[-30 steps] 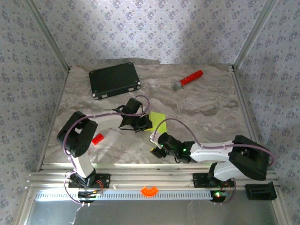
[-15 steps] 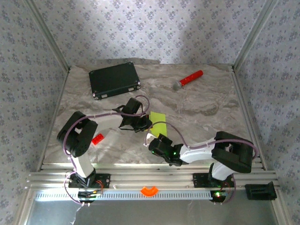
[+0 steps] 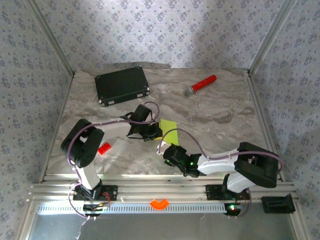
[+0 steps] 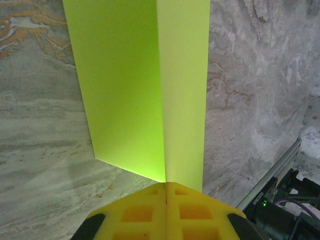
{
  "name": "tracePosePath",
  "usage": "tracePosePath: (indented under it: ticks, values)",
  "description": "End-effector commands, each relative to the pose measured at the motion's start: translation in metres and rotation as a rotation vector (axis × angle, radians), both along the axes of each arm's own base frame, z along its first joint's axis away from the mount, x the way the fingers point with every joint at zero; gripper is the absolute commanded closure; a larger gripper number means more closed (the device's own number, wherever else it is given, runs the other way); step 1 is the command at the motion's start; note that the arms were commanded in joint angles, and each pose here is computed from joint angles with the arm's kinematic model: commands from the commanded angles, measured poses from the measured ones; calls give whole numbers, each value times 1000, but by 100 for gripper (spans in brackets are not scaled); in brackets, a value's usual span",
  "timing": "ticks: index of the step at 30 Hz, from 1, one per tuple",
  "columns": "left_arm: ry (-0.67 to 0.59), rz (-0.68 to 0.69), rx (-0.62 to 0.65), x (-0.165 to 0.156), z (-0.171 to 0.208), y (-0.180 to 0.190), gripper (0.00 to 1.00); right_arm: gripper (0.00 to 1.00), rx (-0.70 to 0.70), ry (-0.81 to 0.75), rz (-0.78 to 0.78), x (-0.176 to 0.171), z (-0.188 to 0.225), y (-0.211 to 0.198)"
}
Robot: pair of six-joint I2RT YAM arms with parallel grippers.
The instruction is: Fold a paper plane with a square sheet of paper (pick it up from the middle)
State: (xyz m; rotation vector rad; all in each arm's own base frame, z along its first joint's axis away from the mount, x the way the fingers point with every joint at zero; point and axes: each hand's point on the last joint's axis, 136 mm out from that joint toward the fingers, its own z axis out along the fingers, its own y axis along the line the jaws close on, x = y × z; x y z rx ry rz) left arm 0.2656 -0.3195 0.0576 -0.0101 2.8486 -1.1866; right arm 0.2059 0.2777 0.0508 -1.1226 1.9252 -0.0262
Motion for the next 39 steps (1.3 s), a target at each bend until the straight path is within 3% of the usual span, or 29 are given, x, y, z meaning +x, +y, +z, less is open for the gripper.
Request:
tracePosePath:
  ticks: [1, 7, 39]
  values:
    - [-38, -10, -34, 4, 18, -8, 95, 68, 67, 13, 10, -3, 6, 4]
    - [-37, -10, -28, 3, 16, -8, 95, 69, 80, 13, -5, -2, 8, -1]
    - [-40, 3, -8, 4, 13, -7, 92, 100, 193, 121, 40, -8, 8, 8]
